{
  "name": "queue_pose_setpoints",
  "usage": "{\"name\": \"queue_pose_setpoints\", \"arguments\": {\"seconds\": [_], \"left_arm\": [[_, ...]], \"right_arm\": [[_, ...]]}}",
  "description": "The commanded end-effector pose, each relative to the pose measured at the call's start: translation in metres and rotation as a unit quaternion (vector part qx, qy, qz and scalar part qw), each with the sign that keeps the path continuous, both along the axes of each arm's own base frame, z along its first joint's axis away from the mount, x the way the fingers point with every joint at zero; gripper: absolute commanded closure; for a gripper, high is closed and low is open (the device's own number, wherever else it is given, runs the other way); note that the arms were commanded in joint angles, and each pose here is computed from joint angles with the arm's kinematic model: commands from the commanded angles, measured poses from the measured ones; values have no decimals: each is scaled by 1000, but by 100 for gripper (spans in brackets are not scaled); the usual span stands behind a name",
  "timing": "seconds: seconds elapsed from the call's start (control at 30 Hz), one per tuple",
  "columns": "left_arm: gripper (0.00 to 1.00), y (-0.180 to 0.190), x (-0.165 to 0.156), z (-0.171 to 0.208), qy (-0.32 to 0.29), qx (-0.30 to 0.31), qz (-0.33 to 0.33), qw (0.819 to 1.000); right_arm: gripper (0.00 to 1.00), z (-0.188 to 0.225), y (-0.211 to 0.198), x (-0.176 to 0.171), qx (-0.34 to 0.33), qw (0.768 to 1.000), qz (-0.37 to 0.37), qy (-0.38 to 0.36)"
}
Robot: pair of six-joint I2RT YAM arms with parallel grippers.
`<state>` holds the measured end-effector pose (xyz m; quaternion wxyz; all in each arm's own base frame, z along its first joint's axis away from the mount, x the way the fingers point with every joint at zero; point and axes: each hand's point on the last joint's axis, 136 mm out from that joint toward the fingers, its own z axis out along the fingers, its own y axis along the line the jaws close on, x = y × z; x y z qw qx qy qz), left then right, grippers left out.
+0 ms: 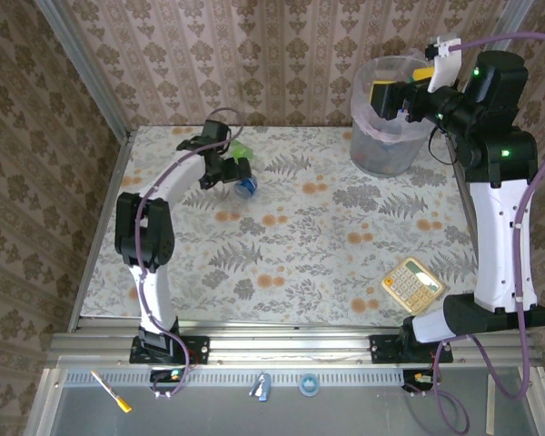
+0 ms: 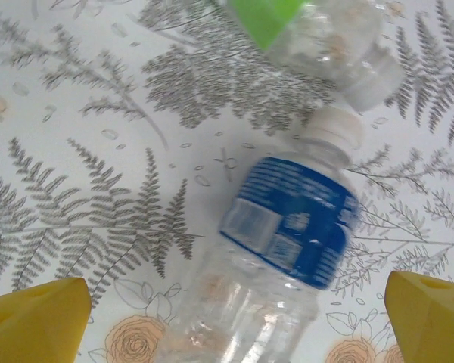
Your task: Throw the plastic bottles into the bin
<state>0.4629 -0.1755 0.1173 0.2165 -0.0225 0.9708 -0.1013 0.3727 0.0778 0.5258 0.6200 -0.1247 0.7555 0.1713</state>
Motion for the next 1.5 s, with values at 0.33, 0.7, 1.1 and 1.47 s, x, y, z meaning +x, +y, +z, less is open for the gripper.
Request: {"name": "queue_pose_setpoints", "arguments": {"seconds": [0.33, 0.7, 1.1, 1.47], "left_arm": [[2, -5, -20, -25, 41, 126, -112, 985], [10, -19, -42, -57, 86, 106, -146, 980], [30, -14, -52, -80, 123, 85, -140, 979], [47, -11, -49, -52, 73, 70, -141, 985]], "right_arm": [[0, 10, 7, -13, -1, 1000, 18, -16], [0, 9, 7, -12, 2, 1000, 18, -15], [0, 8, 5, -11, 4, 1000, 11, -15], [0, 11, 4, -10, 5, 1000, 7, -20]]}}
